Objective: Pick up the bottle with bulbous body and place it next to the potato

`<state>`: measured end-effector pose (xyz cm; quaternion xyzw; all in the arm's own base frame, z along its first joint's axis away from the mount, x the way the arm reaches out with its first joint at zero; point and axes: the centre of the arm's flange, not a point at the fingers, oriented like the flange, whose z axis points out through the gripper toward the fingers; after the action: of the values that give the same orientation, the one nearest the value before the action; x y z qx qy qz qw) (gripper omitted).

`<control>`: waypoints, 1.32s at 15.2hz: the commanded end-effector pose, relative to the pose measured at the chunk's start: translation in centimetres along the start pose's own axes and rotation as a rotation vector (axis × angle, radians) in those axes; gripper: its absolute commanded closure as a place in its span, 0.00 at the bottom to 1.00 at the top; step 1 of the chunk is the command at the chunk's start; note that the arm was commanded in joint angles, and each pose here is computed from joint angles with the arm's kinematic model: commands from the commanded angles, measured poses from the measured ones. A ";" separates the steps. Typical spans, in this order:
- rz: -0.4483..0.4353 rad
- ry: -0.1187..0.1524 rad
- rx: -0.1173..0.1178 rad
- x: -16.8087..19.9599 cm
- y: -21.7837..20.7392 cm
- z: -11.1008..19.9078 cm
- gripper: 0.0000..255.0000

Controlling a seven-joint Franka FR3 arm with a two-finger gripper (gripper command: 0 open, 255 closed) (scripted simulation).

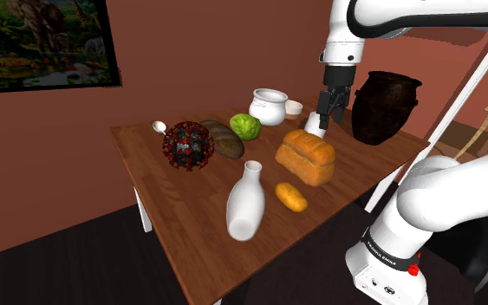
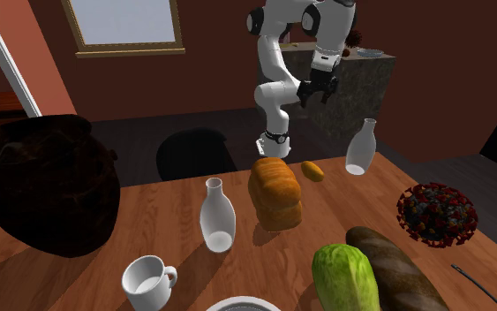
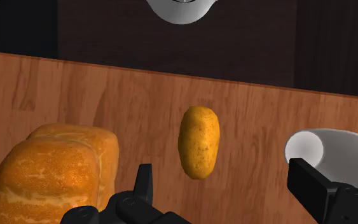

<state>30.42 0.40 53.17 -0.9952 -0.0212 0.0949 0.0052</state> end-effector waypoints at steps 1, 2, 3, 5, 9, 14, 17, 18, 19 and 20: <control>0.000 0.000 0.000 0.0 0.0 0.0 0.00; 0.001 0.001 0.000 0.6 1.2 0.1 0.00; 0.002 0.002 0.000 1.2 2.3 0.1 0.00; 0.004 0.004 0.000 2.5 4.6 0.3 0.00; 0.008 0.008 0.000 4.9 9.2 0.5 0.00; 0.014 0.012 0.000 8.0 15.1 0.8 0.00; 0.017 0.015 0.000 9.8 18.5 1.0 0.00; 0.018 0.016 0.000 10.4 19.7 1.1 0.00; 0.019 0.017 0.000 11.0 20.9 1.1 0.00; 0.020 0.018 0.000 11.6 22.0 1.2 0.00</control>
<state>41.85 -19.78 49.85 -0.9961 -0.0113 0.0868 0.0051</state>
